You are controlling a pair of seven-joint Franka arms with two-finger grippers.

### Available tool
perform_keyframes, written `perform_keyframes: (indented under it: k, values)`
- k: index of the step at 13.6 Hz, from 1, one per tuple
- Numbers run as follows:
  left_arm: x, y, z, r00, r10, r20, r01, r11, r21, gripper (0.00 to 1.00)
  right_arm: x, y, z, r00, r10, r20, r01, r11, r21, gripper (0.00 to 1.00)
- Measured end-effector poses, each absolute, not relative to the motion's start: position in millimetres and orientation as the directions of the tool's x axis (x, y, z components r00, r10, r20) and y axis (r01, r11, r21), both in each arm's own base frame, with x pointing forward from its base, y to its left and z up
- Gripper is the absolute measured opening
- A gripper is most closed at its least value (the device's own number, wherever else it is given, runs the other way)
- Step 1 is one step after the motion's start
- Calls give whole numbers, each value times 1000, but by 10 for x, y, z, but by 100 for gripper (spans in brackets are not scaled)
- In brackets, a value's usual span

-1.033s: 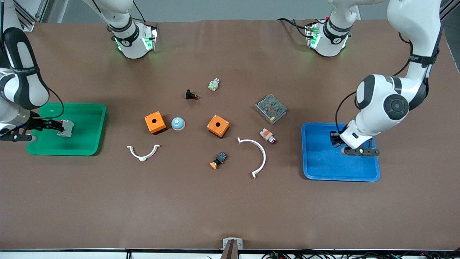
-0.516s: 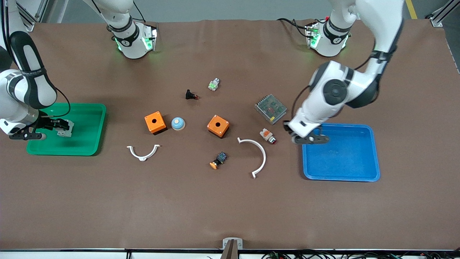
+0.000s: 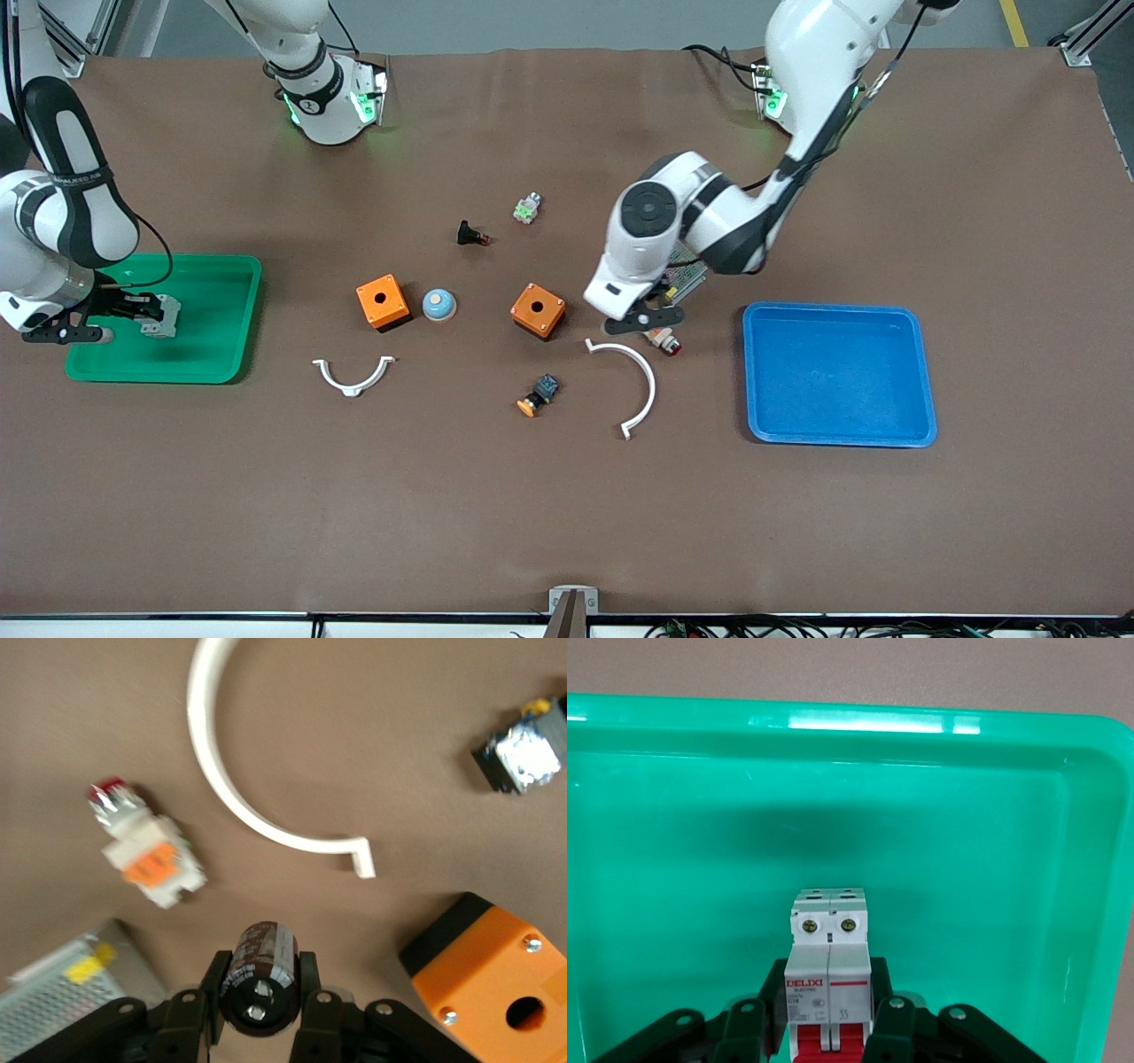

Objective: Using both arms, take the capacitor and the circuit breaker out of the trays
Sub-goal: 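Place the capacitor with the left gripper while the right gripper lifts the breaker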

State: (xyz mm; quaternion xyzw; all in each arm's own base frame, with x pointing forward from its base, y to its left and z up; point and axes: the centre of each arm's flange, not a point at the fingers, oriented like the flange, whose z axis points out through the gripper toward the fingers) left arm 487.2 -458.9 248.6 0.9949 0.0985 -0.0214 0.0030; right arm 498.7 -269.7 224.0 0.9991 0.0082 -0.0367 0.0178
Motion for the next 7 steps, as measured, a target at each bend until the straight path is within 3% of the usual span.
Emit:
perform_keyframes:
  k: [4,7]
  values:
    - [4711,-4804,1963,976,199,-91,196,-980,-36,34,5073,-2614,2307,997,36,-73,38,-999,30,40]
    - [4686,-4806,1879,969,227,-99,223,-974,-47,35,5300,-2353,2741,988,85,-128,86,-996,-3,40]
